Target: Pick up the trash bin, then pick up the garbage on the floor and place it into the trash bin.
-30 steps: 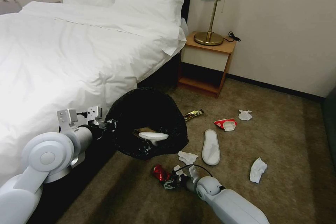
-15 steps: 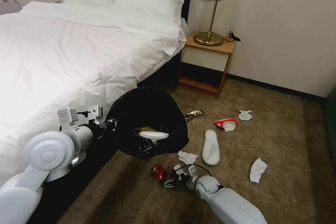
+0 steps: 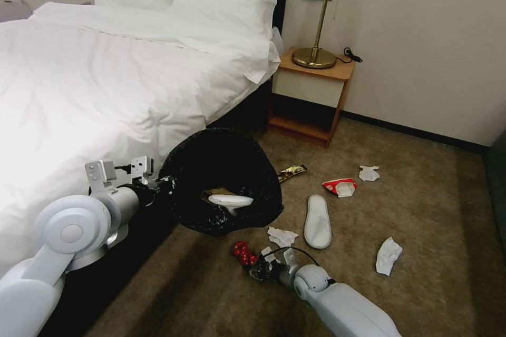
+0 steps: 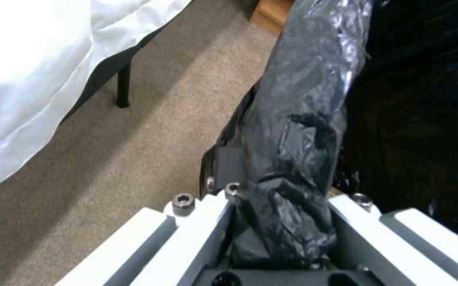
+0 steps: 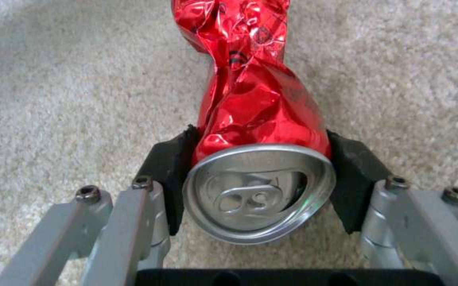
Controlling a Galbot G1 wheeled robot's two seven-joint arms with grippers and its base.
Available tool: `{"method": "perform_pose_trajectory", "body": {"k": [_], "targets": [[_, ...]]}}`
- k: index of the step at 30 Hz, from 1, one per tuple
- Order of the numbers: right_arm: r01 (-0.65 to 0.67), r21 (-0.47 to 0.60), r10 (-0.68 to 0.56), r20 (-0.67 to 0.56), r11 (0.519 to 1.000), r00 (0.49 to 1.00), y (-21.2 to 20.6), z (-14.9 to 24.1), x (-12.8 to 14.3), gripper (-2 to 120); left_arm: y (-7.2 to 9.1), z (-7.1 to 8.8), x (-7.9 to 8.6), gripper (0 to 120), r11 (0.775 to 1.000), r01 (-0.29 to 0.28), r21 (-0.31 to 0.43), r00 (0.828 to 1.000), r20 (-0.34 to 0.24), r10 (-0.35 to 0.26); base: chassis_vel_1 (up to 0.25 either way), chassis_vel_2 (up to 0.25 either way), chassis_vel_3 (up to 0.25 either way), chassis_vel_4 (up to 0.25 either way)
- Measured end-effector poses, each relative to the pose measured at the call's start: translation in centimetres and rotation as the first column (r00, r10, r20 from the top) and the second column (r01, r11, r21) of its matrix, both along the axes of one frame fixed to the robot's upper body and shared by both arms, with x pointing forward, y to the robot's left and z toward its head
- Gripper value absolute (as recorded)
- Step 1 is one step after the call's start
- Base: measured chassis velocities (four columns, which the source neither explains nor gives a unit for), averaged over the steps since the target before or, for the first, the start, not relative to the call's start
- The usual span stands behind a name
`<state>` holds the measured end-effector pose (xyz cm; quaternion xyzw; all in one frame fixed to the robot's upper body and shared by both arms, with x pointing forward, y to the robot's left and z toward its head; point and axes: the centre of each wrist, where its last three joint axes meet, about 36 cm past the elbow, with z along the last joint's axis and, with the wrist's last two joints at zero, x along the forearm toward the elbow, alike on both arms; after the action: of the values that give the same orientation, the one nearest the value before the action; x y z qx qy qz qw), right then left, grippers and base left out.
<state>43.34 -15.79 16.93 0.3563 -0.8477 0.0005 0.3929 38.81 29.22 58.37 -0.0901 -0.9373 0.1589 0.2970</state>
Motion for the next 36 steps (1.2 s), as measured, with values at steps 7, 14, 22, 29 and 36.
{"method": "perform_pose_trajectory", "body": {"k": [7,14,22,29,36], "targets": [[0.010,0.012,-0.010,0.011,1.000,1.000,-0.2,0.4,0.0,50,0.0,-0.1,0.1,1,1.000,-0.002,-0.003,1.000,0.001,0.002,0.000,0.000,0.000,0.000],[0.089,0.043,-0.092,0.068,0.995,0.993,-3.0,3.5,0.6,50,0.3,-0.3,0.1,1,1.000,-0.014,-0.007,1.000,-0.003,0.014,0.000,0.000,0.000,0.000],[0.233,0.011,-0.233,0.125,0.972,0.964,-10.3,5.9,1.2,50,0.5,-0.7,0.2,1,0.999,-0.031,-0.020,0.999,-0.014,0.031,0.000,0.000,0.000,0.000],[0.334,0.021,-0.331,0.202,0.942,0.922,-15.1,8.8,3.0,50,0.5,-1.3,0.4,1,0.999,-0.040,-0.004,0.999,-0.036,0.040,0.000,0.000,0.000,0.000],[0.392,0.071,-0.395,0.284,0.917,0.873,-17.8,12.6,5.1,50,0.6,-2.2,0.3,1,0.999,-0.042,0.011,0.997,-0.062,0.043,0.000,0.000,0.000,0.000]]}}
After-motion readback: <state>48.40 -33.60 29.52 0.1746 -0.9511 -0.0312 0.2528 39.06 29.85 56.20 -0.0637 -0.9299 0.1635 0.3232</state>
